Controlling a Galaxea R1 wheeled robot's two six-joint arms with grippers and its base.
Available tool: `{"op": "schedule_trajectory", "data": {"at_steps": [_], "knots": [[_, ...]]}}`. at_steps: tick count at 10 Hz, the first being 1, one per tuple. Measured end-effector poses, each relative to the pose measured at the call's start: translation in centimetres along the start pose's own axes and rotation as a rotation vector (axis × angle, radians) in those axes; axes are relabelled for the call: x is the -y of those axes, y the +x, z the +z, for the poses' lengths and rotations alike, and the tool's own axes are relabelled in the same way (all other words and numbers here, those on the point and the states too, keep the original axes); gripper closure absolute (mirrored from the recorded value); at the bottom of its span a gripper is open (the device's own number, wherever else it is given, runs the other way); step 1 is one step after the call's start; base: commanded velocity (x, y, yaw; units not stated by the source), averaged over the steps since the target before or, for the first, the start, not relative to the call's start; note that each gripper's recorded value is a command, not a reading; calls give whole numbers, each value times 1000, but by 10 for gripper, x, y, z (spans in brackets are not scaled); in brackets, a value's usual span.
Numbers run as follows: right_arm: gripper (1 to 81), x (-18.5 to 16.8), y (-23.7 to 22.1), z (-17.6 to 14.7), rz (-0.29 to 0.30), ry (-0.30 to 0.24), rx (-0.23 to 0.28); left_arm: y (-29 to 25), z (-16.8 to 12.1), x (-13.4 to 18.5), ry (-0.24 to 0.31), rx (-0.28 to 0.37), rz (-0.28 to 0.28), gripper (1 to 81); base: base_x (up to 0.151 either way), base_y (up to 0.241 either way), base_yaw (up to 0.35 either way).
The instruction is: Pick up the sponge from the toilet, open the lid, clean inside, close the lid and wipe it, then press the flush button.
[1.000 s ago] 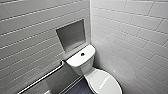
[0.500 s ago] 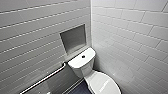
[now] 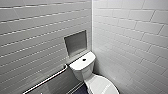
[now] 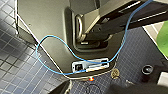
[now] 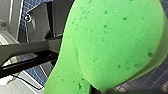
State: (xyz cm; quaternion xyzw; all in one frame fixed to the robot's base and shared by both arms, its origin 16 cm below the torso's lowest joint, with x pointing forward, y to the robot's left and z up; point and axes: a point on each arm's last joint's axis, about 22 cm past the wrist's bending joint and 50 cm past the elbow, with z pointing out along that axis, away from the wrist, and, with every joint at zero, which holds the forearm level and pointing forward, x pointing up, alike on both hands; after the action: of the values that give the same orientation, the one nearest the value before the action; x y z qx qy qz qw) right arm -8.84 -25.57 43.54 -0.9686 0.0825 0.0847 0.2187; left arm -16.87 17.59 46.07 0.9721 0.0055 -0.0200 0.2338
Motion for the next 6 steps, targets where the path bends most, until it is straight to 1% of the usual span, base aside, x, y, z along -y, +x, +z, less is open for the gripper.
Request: {"op": "schedule_trajectory", "data": {"at_steps": [1,3,4,5,6], "knots": [[811,-3,-8,-1,-3,-7,15,-8,-2,0,4,16,-7,10,0,0,0],[811,-6,-22,0,7,-29,65,-19,-8,0,18,72,-32,10,0,0,0],[811,-5,-23,2,8,-35,83,-14,-9,-4,15,85,-39,10,0,0,0],[811,-2,-16,4,-4,-37,77,-1,-7,-4,13,73,-34,10,0,0,0],[811,0,-5,4,-17,-33,55,13,-6,-2,13,46,-22,10,0,0,0]]}}
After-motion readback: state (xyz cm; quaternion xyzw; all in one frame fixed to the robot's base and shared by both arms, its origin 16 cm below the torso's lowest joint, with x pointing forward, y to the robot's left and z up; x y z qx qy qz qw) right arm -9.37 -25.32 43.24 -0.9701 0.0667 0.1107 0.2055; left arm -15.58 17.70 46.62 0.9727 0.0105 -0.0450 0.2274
